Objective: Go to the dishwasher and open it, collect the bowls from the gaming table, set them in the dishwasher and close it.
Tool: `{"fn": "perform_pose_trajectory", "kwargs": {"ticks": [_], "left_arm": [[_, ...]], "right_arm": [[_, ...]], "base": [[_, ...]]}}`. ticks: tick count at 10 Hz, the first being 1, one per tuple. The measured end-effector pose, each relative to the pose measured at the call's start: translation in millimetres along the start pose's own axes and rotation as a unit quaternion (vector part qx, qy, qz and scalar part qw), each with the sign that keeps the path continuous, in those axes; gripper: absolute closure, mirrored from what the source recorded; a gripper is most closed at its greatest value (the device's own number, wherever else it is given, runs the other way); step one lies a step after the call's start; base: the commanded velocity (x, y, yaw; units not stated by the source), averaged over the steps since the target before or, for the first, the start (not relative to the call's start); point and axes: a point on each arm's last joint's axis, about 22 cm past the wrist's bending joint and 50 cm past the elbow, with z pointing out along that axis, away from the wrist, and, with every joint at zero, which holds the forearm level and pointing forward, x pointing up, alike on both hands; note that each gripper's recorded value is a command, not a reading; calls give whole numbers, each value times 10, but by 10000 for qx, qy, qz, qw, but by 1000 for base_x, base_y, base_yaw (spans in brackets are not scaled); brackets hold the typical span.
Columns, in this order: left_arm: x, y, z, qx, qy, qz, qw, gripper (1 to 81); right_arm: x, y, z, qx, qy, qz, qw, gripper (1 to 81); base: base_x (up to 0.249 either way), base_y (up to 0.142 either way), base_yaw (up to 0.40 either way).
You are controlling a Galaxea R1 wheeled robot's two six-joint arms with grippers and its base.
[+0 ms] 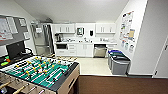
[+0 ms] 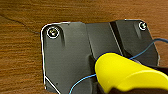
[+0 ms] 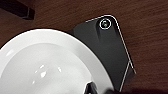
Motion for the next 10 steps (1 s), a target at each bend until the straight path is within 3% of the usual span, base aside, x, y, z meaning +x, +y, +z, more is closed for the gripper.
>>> {"fn": "perform_pose_trajectory", "kwargs": {"ticks": [4,5,7,10], "left_arm": [[-40,16,2,-8,-13,-4,10000,811],[-92,114,19,-74,-31,-13,10000,811],[-8,-11,-3,12,14,4,10000,811],[-8,21,5,-12,8,1,10000,811]], "right_arm": [[-12,-30,7,21,1,1,10000,811],[-68,86,-24,-65,-36,-2,10000,811],[-6,-14,7,1,7,-9,10000,811],[17,12,2,-19,10,-19,10000,811]], "base": [[166,-76,0],[166,-76,0],[165,-76,0],[165,-76,0]]}}
